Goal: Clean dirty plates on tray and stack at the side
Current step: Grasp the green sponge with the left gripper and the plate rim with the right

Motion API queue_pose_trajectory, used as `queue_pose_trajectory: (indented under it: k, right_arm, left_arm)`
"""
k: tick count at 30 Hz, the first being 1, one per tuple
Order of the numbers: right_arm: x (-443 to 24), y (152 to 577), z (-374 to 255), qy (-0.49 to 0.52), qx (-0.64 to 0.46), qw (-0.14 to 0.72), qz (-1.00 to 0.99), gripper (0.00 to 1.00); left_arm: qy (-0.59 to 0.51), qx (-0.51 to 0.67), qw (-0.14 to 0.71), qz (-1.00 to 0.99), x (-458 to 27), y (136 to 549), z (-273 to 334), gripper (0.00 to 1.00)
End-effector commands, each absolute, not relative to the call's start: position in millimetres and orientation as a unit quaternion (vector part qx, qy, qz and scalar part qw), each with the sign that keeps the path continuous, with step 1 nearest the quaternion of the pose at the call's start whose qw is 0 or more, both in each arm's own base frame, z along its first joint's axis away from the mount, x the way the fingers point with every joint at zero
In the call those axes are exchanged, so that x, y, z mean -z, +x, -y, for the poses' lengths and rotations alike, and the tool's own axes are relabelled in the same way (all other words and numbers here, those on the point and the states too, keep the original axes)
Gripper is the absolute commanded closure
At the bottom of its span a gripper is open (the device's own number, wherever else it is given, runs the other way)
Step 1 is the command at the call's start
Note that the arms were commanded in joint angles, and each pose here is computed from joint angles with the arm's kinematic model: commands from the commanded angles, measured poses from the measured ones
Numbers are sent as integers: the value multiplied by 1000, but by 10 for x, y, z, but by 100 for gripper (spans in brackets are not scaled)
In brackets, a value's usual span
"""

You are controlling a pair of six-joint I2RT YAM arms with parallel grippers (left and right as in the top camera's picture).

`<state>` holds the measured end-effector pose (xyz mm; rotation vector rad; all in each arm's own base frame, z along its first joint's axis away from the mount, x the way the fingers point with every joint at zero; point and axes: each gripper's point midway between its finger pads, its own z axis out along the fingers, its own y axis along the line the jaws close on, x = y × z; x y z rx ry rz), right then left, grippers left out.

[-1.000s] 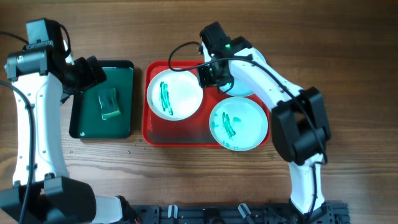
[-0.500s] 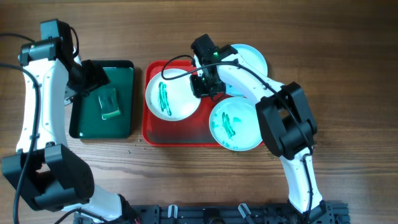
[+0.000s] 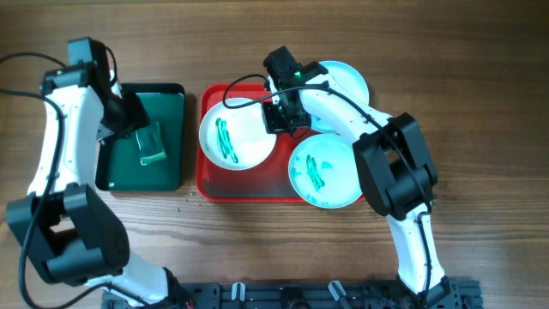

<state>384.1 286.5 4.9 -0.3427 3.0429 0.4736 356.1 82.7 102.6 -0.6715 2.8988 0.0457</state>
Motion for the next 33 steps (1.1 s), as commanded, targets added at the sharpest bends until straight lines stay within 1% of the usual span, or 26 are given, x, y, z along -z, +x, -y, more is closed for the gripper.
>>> queue_pose_trajectory:
  k: [1,3,7,9,13,18,20,23,29,33]
  right_arm:
    - [16,3876,-2877,-113,-148,23,-982,96]
    - [16,3878,-2877,-112,-148,23,-982,96]
    - [15,3883,-2881,-111,-149,24,-982,96]
    - [15,3886,-2883,-111,-149,24,-982,96]
    - [15,3886,-2883,-109,-149,24,-982,96]
    - [15,3885,-2882,-109,-149,24,-982,96]
    - [14,3887,-2883,-109,-149,24,-982,96]
    - [15,3886,-2883,-109,-149,24,-982,96]
    - [3,3883,-2910,-113,-157,24,-981,96]
    - [-31,3892,-2941,-110,-174,20,-978,96]
  left_arm:
    - [-211,-22,70,-975,-711,3553,-870,52]
    - [-210,-22,66,-975,-571,3561,-872,67]
    - [-210,-22,44,-976,-367,3504,-859,77]
    - [-205,-20,36,-978,-281,3481,-848,77]
    - [-185,-19,22,-982,-147,3417,-827,74]
    - [-186,-19,50,-981,-15,3493,-843,72]
    - [-186,-19,55,-981,19,3500,-844,76]
    - [-186,-19,57,-981,61,3490,-842,96]
    - [-186,-6,52,-981,36,3478,-792,96]
    - [-185,2,39,-982,-238,3512,-775,96]
